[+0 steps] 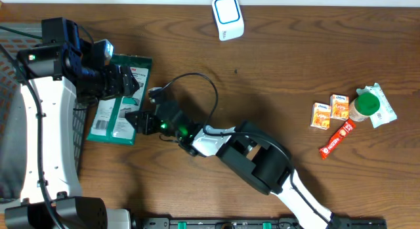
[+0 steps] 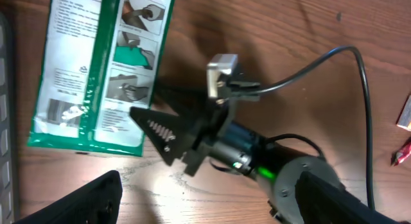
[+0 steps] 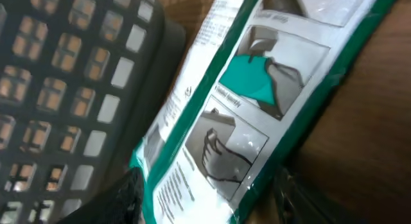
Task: Scan the item barcode
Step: 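Lower the right gripper onto the green gloves pack edge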
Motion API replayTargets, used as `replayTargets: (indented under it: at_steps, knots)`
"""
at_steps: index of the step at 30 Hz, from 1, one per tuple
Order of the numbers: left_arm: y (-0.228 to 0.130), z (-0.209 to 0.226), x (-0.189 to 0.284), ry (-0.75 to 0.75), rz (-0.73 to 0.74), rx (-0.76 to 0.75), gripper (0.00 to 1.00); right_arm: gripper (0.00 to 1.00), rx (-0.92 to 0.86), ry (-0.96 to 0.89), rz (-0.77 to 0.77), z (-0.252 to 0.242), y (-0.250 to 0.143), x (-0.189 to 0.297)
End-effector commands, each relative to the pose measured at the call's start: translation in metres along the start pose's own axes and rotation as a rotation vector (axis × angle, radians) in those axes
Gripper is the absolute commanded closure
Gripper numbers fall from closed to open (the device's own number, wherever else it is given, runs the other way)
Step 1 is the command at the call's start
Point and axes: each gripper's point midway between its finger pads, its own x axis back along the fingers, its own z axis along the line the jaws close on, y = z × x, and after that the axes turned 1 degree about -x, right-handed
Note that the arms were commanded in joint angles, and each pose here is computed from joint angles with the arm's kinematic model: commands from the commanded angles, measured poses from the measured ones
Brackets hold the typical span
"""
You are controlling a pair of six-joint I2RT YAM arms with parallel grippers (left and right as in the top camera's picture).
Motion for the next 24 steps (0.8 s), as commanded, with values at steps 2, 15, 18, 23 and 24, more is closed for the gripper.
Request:
replayTargets:
  at_steps: [2, 15, 18, 23, 24]
  knots:
    - [-0.001, -0.002, 0.004, -0.005, -0.008, 0.003, 0.13, 0.39, 0.121, -0.053, 0.09, -0.016, -0.041, -0.015]
    - [-0.001, -0.002, 0.004, -0.005, -0.008, 0.003, 0.13, 0.32, 0.126, 0.074, 0.113, 0.015, -0.022, -0.019]
    - [-0.001, -0.002, 0.004, -0.005, -0.008, 0.003, 0.13, 0.31, 0.08, 0.037, 0.074, 0.007, -0.014, -0.021]
    - [-0.001, -0.002, 0.004, -0.005, -0.008, 0.003, 0.13, 0.32, 0.072, 0.006, 0.028, 0.002, -0.006, -0.021]
    - [-0.001, -0.002, 0.004, -0.005, -0.008, 0.003, 0.13, 0.32, 0.061, -0.002, 0.019, 0.001, -0.004, -0.021]
